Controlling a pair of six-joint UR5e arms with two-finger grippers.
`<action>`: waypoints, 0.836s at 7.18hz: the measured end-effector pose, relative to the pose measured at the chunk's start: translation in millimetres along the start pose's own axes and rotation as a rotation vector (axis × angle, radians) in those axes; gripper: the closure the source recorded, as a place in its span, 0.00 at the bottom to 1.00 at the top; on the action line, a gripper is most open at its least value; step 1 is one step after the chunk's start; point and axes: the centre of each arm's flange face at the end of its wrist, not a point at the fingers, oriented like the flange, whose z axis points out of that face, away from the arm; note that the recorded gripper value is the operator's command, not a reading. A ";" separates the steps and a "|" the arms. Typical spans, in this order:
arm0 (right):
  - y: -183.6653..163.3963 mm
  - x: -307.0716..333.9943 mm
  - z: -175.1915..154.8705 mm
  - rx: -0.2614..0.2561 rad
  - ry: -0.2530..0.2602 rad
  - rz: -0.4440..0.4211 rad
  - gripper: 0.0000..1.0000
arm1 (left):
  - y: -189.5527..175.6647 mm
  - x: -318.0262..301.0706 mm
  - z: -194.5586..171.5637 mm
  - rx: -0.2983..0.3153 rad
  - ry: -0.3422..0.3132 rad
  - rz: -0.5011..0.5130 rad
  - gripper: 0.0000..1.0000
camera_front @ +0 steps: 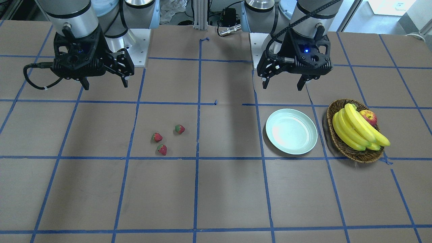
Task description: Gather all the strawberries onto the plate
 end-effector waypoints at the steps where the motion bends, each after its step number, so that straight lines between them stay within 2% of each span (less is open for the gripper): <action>1: -0.1 0.1 0.5 0.000 0.001 0.000 0.00 | 0.1 -0.1 -0.2 0.000 -0.001 0.000 0.00; 4: -1.1 0.4 -3.1 0.007 0.003 -0.002 0.00 | -0.5 -1.0 0.2 0.001 -0.001 -0.002 0.00; 6: -1.4 -1.9 4.8 -0.009 -0.004 -0.004 0.00 | -1.1 -1.0 1.7 -0.002 -0.001 -0.002 0.00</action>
